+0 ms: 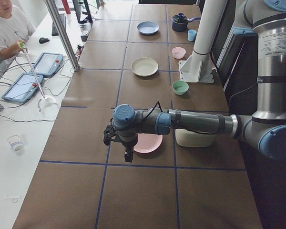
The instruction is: Stack three plates with pink and blue
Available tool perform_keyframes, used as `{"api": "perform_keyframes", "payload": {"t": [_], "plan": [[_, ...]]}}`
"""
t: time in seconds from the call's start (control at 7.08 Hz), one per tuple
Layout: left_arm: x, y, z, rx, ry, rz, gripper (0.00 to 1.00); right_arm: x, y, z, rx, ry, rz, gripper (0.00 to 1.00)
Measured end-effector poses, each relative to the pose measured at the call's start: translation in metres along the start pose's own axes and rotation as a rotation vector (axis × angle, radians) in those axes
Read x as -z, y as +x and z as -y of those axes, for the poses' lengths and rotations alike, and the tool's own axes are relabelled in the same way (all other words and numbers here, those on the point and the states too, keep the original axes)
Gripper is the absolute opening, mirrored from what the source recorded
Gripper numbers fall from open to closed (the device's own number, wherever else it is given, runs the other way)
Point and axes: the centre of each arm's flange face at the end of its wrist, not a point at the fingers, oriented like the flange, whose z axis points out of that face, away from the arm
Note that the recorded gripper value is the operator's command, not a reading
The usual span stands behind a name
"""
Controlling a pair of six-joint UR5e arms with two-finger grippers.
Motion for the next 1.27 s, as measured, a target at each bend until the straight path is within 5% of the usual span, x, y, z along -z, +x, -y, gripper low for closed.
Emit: {"api": "perform_keyframes", "payload": {"t": [1.27], "plan": [[-0.022,0.016,-0.006,-0.027,-0.015,-0.059,1.0,0.004,-0.011,-0.016,0.002,0.014,0.016,1.0]]}}
